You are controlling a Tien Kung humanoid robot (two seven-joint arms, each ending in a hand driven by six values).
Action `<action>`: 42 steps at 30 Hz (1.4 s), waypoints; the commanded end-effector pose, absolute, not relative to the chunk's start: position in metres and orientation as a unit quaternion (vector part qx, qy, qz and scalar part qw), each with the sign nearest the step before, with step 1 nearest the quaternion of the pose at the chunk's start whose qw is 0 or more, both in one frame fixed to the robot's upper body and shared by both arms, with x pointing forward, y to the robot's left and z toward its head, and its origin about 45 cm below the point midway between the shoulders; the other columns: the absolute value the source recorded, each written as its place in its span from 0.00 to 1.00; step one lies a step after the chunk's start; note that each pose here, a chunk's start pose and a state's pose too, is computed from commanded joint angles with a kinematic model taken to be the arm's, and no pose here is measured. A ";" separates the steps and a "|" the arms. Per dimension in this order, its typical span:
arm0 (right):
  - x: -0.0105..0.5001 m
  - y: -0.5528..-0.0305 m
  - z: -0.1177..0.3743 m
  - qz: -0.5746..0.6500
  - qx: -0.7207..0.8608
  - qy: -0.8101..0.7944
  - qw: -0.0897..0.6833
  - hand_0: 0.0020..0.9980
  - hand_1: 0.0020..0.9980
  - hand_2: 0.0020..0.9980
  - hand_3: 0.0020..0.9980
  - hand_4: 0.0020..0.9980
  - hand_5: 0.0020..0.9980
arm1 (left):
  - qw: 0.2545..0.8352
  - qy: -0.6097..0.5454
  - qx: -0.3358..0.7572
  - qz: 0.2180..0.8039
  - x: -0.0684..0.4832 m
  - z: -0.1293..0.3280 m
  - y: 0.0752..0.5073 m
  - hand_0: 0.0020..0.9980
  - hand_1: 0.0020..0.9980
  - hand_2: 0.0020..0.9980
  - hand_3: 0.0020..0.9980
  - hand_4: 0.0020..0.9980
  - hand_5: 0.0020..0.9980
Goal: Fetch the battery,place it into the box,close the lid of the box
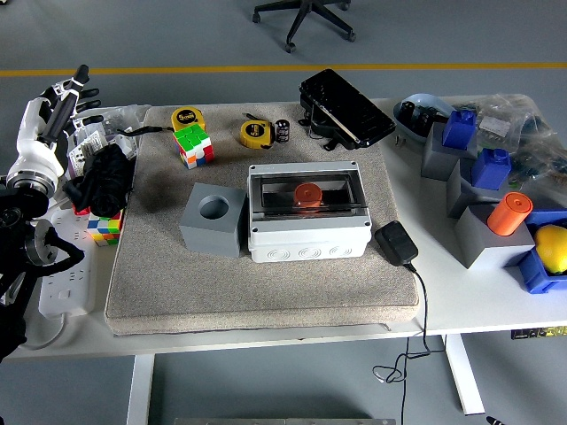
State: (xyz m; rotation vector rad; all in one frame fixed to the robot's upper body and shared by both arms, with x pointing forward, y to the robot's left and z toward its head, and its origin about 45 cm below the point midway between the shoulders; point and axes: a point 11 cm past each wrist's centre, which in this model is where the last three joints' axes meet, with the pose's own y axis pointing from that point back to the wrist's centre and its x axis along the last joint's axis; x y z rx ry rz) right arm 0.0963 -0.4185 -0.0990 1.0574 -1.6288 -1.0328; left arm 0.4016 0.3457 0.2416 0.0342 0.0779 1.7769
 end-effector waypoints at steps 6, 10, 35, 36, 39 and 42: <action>0.092 -0.418 -0.100 -0.421 0.427 -0.658 0.456 0.57 0.64 0.67 0.58 0.95 0.49 | 0.629 0.035 0.018 0.776 0.400 0.239 0.347 0.51 0.66 0.64 0.68 1.00 0.65; 0.094 -0.418 -0.100 -0.419 0.428 -0.658 0.457 0.57 0.64 0.67 0.58 0.95 0.49 | 0.630 0.034 0.017 0.776 0.400 0.240 0.348 0.51 0.66 0.64 0.68 1.00 0.65; 0.091 -0.421 -0.099 -0.419 0.424 -0.659 0.458 0.57 0.64 0.67 0.58 0.94 0.49 | 0.638 0.037 0.026 0.769 0.400 0.235 0.340 0.51 0.66 0.64 0.67 1.00 0.66; 0.091 -0.421 -0.099 -0.419 0.424 -0.659 0.458 0.57 0.64 0.67 0.58 0.94 0.49 | 0.638 0.037 0.025 0.769 0.401 0.235 0.340 0.51 0.66 0.64 0.67 1.00 0.66; 0.089 -0.421 -0.100 -0.422 0.423 -0.658 0.458 0.57 0.64 0.67 0.58 0.94 0.49 | 0.639 0.039 0.023 0.768 0.401 0.235 0.338 0.51 0.66 0.64 0.67 1.00 0.66; 0.087 -0.419 -0.101 -0.424 0.422 -0.658 0.458 0.57 0.64 0.67 0.58 0.94 0.49 | 0.639 0.041 0.022 0.768 0.401 0.235 0.337 0.51 0.66 0.64 0.67 1.00 0.66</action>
